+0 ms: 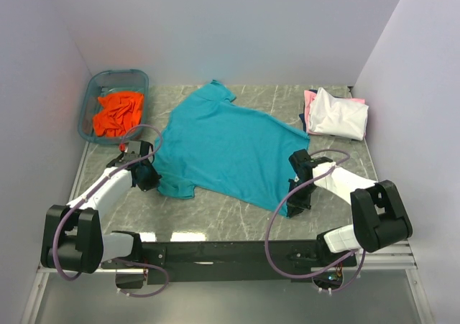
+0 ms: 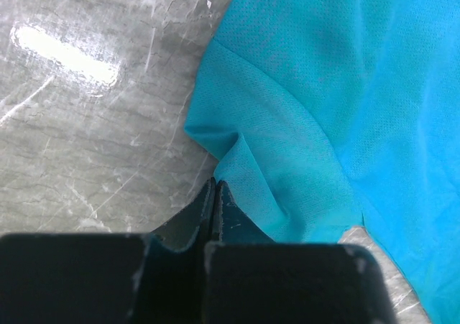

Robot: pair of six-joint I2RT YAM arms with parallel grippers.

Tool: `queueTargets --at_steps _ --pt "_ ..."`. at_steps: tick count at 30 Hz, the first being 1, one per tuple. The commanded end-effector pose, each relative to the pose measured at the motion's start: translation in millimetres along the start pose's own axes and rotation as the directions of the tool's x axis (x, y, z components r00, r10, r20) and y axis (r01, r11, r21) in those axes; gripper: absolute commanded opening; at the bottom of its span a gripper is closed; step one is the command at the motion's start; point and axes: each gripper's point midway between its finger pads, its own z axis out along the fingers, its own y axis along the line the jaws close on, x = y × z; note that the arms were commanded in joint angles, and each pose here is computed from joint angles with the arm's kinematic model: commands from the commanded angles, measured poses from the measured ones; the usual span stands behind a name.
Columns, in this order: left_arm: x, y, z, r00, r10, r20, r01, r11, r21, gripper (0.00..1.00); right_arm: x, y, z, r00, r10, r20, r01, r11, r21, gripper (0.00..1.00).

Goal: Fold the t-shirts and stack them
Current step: Fold the tshirt

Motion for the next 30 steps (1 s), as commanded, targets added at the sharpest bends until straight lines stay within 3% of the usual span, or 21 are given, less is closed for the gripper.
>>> queueTargets --at_steps 1,4,19,30 --pt "-17 -12 -7 0.999 0.011 0.041 -0.012 0.999 0.037 0.01 2 -2 -1 1.0 -0.015 0.017 0.014 1.0 0.009 0.06" --pt "-18 -10 -10 0.999 0.006 0.045 -0.007 1.0 0.03 0.0 8 -3 -8 1.0 -0.023 0.003 0.023 1.0 0.002 0.0" --pt "-22 9 -58 0.994 -0.035 0.107 0.037 0.999 -0.022 0.0 46 3 -1 0.994 -0.063 -0.088 0.062 0.998 -0.014 0.0" --pt "-33 -18 -69 0.991 0.03 0.13 -0.044 0.993 0.105 0.0 37 14 -24 0.998 -0.057 -0.031 0.056 0.998 -0.027 0.0"
